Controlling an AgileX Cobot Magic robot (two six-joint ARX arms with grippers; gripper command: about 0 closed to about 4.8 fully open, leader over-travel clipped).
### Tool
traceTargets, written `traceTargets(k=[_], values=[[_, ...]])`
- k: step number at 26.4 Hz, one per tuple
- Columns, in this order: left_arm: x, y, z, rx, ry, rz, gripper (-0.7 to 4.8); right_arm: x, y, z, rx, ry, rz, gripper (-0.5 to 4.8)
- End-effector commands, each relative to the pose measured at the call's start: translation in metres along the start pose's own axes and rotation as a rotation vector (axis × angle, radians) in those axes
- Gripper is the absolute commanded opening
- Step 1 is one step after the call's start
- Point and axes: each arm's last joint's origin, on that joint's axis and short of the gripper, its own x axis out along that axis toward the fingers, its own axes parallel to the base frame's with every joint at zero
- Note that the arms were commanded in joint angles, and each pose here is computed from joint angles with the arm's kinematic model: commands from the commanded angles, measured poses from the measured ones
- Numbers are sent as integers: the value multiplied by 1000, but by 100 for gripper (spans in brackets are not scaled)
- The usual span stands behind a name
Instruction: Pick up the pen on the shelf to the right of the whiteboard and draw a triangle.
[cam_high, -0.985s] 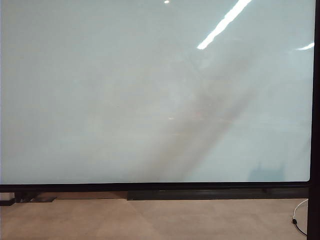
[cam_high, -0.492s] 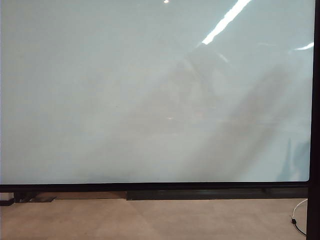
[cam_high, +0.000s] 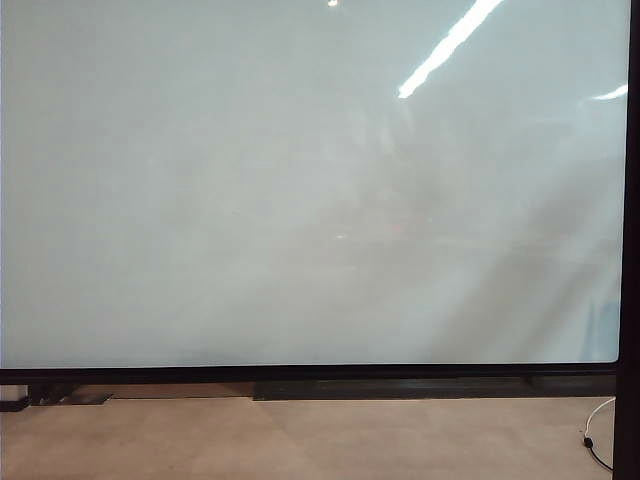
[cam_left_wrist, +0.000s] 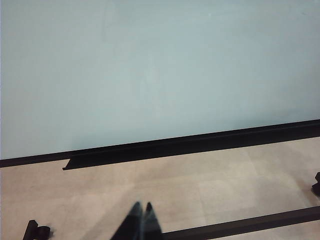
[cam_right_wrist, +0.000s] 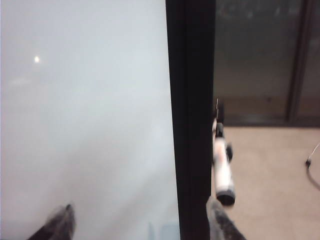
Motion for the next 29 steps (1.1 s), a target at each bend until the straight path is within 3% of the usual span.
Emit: traceTargets(k=[1,6,29], values=[[0,0,0,0,6,-2,-5,4,-5,-12,-35,-32,1,343],[0,0,0,0,6,-1,-5,14,-17,-33,-34,-45,-94,350],[0,0,0,0,6,-1,-5,76,-56,-63,-31,-47,-59,347]])
